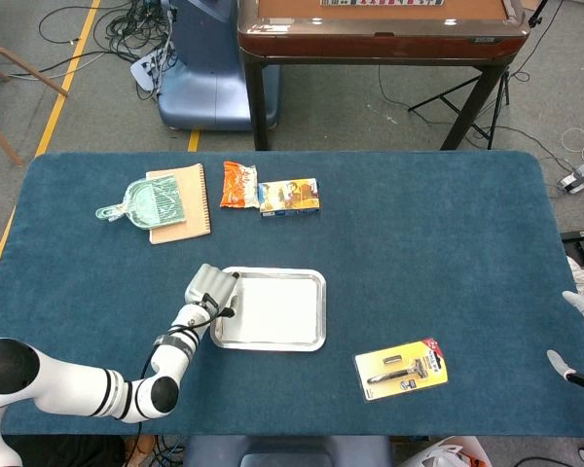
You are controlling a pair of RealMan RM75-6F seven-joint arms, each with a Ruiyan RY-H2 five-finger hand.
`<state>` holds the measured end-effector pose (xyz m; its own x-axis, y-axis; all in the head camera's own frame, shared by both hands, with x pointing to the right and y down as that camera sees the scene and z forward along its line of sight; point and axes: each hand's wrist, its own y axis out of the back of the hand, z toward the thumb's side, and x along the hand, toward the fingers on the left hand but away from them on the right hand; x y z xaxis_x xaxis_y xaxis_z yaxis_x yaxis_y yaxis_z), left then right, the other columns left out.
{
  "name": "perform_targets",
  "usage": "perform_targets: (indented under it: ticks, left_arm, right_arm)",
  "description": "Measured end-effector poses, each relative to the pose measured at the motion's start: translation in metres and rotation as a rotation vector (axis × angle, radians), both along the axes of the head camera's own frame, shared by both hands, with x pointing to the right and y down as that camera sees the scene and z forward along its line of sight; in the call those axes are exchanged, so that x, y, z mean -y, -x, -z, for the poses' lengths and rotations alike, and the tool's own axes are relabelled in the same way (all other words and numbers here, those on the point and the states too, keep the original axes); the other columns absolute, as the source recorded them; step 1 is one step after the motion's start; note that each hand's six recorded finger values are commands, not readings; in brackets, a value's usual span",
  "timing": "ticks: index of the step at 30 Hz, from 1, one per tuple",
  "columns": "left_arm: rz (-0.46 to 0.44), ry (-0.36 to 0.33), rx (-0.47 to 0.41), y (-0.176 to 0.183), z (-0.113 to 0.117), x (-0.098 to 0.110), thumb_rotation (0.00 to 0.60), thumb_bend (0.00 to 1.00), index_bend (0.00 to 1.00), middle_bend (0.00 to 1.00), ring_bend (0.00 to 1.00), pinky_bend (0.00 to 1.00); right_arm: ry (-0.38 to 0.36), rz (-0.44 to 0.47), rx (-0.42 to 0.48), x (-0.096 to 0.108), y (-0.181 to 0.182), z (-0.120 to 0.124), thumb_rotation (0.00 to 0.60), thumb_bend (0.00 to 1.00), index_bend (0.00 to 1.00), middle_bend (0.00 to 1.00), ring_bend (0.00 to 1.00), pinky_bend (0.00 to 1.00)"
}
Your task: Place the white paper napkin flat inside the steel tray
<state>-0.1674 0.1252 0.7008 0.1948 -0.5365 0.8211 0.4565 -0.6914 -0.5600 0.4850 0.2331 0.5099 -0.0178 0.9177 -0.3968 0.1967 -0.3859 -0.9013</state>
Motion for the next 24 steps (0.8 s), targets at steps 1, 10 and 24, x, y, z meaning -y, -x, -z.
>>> perform_targets:
  ticks: [1,10,24]
  left_arm:
    - [0.008,-0.004,-0.008,0.001,0.002,0.001,0.209,0.52,0.14,0.99,0.99,1.0]
    - [0.128,-0.093,-0.168,0.012,0.022,0.018,0.49,0.35,0.08,0.73,0.71,0.92]
    - [0.408,-0.374,-0.388,0.121,0.083,0.016,0.593,0.34,0.13,0.32,0.29,0.37]
  right_arm:
    - [-0.002,0.0,-0.001,0.0,0.0,0.001,0.6,0.24,0.16,0.2,0.1,0.11]
    - [-0.002,0.01,-0.001,0.003,0.002,0.0,0.6,0.24,0.16,0.2,0.1,0.11]
    - [0.014,0.05,-0.019,0.01,0.01,-0.004,0.6,0.24,0.16,0.19,0.1,0.11]
